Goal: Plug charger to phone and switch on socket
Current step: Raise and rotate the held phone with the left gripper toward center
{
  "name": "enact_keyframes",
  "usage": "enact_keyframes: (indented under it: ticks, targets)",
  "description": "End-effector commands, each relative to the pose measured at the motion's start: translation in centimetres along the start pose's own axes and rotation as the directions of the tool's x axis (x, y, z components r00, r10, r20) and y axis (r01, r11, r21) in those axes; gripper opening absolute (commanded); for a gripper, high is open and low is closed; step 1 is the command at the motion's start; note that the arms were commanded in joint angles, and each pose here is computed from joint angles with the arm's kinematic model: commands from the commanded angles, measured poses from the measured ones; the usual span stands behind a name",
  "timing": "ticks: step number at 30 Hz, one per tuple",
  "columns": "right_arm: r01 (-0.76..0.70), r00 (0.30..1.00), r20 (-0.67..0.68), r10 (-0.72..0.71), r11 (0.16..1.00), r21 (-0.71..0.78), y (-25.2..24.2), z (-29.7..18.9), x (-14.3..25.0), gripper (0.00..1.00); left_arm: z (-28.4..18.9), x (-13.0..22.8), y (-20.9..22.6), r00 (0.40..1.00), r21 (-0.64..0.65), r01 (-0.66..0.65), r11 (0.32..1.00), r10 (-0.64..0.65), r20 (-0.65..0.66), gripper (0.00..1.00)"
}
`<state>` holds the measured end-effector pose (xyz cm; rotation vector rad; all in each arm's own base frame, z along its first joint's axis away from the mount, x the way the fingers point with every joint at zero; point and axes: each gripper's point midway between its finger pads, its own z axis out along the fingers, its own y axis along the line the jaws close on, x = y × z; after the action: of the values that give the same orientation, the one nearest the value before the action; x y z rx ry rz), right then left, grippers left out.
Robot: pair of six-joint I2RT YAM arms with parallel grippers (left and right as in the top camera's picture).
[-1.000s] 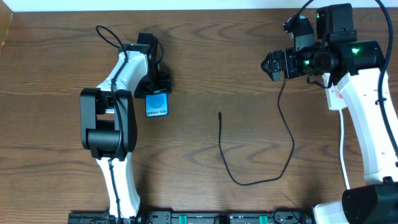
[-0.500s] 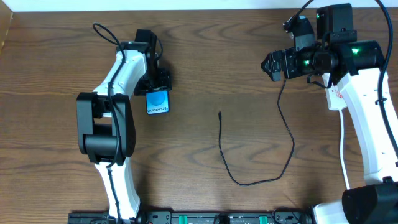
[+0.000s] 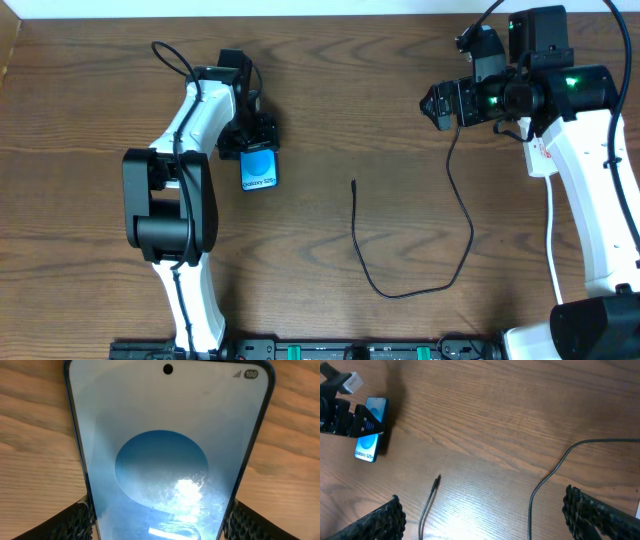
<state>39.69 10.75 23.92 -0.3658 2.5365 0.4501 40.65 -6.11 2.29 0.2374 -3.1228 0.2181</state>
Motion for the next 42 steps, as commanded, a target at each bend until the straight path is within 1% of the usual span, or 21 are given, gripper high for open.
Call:
enact_keyframes:
  ticks: [1, 7, 12, 16, 21, 28, 31, 35, 42]
  targets:
    - [0.014, 1.000, 0.008, -0.014, 1.000, -0.012, 0.4, -0.1, -0.4, 0.99, -1.5, 0.5, -1.4, 1.000, 0.085, 0.004, 0.996, -0.004, -0.003, 0.74]
    - [0.014, 1.000, 0.008, -0.014, 1.000, -0.012, 0.4, -0.1, -0.4, 0.99, -1.6, 1.2, -2.7, 0.999, 0.161, 0.011, 0.987, -0.005, -0.038, 0.74]
    - [0.013, 1.000, 0.007, -0.013, 1.000, -0.013, 0.4, -0.1, -0.4, 0.99, -1.7, 1.5, -2.9, 0.998, 0.174, 0.036, 0.984, -0.027, -0.054, 0.74]
    - [0.012, 1.000, 0.004, -0.012, 1.000, -0.013, 0.5, -0.1, -0.3, 0.99, -1.9, 1.7, -3.9, 0.997, 0.232, 0.041, 0.972, -0.025, -0.070, 0.74]
    - [0.012, 1.000, 0.004, -0.012, 1.000, -0.013, 0.5, -0.1, -0.3, 0.99, -2.3, 1.7, -4.4, 0.991, 0.291, 0.118, 0.949, -0.091, -0.103, 0.74]
    - [0.011, 1.000, 0.001, -0.011, 1.000, -0.013, 0.5, -0.1, -0.2, 0.99, -3.6, 1.5, -5.5, 0.980, 0.434, 0.184, 0.882, -0.128, -0.155, 0.74]
    - [0.011, 1.000, 0.001, -0.011, 1.000, -0.013, 0.5, -0.1, -0.2, 0.99, -4.1, 1.4, -5.6, 0.968, 0.462, 0.240, 0.854, -0.172, -0.185, 0.74]
    - [0.011, 1.000, 0.001, -0.011, 1.000, -0.013, 0.5, -0.1, -0.2, 0.99, -4.8, 1.2, -6.0, 0.955, 0.512, 0.286, 0.810, -0.198, -0.220, 0.74]
    - [0.011, 1.000, 0.001, -0.011, 1.000, -0.013, 0.5, -0.1, -0.2, 0.99, -5.7, 1.3, -6.8, 0.906, 0.538, 0.415, 0.734, -0.281, -0.316, 0.74]
